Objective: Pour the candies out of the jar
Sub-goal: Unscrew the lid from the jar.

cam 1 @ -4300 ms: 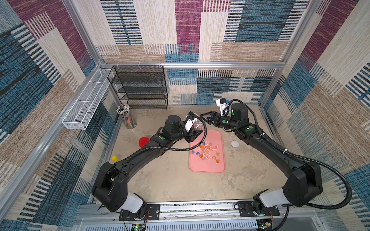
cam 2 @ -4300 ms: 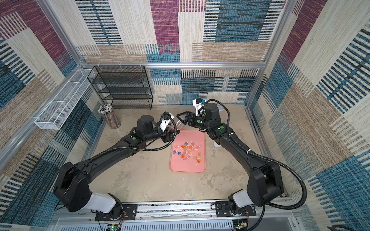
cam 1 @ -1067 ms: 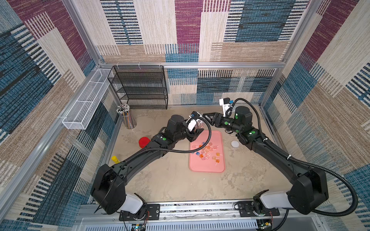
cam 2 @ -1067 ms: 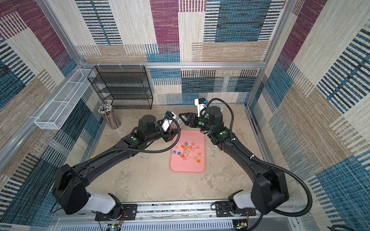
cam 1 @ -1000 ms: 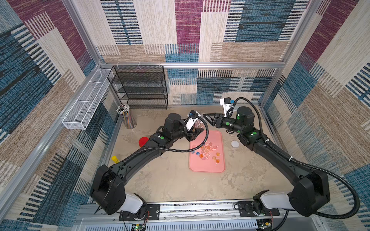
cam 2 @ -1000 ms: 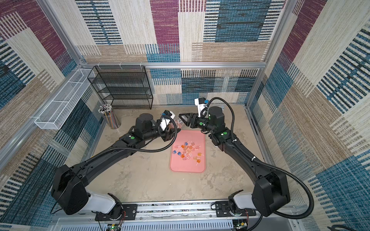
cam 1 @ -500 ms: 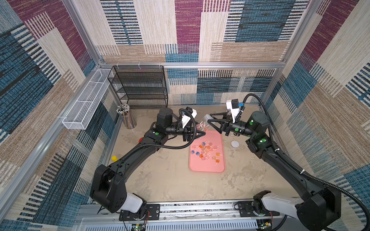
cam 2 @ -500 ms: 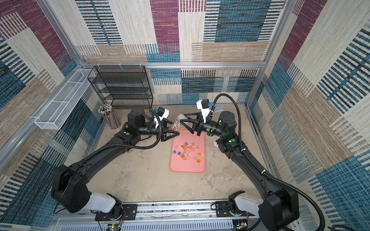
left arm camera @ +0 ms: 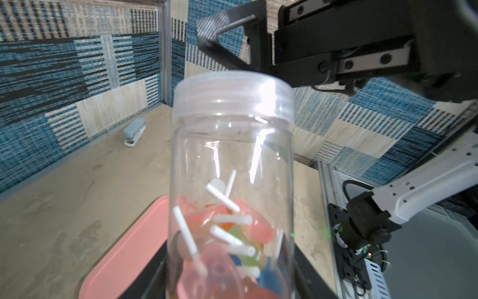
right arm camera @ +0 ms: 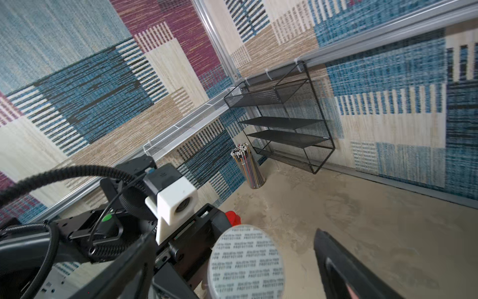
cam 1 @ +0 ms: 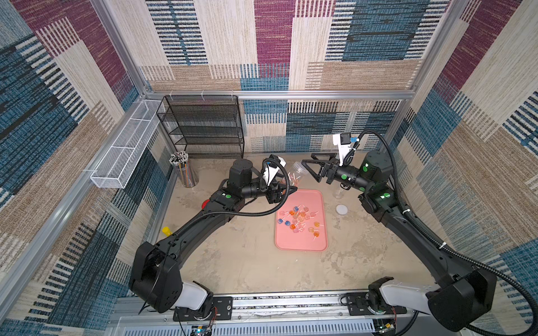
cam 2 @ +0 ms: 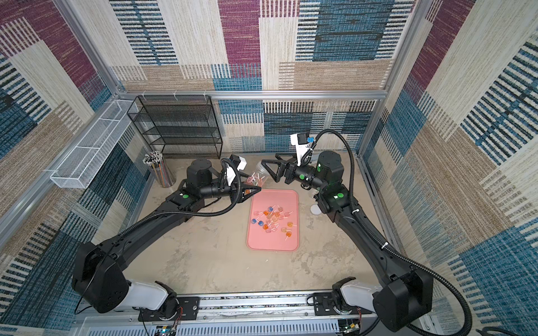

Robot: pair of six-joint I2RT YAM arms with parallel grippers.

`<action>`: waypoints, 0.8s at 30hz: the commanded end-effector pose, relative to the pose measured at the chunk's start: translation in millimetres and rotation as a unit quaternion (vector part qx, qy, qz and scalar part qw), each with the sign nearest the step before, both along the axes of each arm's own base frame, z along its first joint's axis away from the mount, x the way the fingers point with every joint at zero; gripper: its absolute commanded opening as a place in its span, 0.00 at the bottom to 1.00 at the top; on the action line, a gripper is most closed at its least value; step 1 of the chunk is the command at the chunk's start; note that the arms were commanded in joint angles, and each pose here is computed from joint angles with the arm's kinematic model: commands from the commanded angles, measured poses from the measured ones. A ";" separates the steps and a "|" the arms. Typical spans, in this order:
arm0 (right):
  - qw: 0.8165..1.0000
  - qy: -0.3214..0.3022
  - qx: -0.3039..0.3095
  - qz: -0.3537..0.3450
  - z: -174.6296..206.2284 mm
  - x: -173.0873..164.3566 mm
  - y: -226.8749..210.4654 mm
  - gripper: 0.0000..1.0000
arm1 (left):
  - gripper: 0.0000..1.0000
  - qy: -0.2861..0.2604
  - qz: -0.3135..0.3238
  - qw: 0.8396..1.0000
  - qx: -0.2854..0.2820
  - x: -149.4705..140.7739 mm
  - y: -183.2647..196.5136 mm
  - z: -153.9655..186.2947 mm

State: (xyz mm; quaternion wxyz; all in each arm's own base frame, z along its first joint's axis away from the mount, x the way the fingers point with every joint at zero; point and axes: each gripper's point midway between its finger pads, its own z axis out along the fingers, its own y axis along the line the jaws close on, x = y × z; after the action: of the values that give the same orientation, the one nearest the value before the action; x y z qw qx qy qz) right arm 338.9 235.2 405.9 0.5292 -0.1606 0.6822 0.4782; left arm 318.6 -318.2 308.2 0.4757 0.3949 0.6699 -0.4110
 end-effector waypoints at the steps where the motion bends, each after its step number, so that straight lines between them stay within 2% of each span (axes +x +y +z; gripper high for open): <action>1: 0.997 0.057 0.009 -0.058 -15.1 22.0 -9.1 0.94 | 0.00 -0.044 0.074 0.995 0.047 19.6 6.8 -8.7; 6: 0.994 0.097 0.014 -0.051 -36.4 27.5 2.7 0.88 | 0.00 -0.072 0.120 0.985 0.098 27.3 5.6 -20.7; 11: 0.991 0.129 0.015 -0.045 -55.1 28.0 10.7 0.86 | 0.00 -0.090 0.146 0.978 0.123 32.0 6.3 -26.0; 19: 0.987 0.160 0.021 -0.028 -71.5 29.3 19.8 0.82 | 0.00 -0.116 0.153 0.970 0.148 31.1 0.1 -31.4; 24: 0.986 0.162 0.027 -0.022 -71.6 29.5 21.9 0.72 | 0.00 -0.119 0.155 0.969 0.153 30.7 -1.6 -33.2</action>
State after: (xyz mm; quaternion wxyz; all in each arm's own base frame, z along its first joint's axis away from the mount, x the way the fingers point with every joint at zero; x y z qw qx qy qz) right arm 369.3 253.8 324.9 0.4194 -0.0453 0.7627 0.4903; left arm 343.7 -320.6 265.8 0.5243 0.3993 0.7274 -0.1912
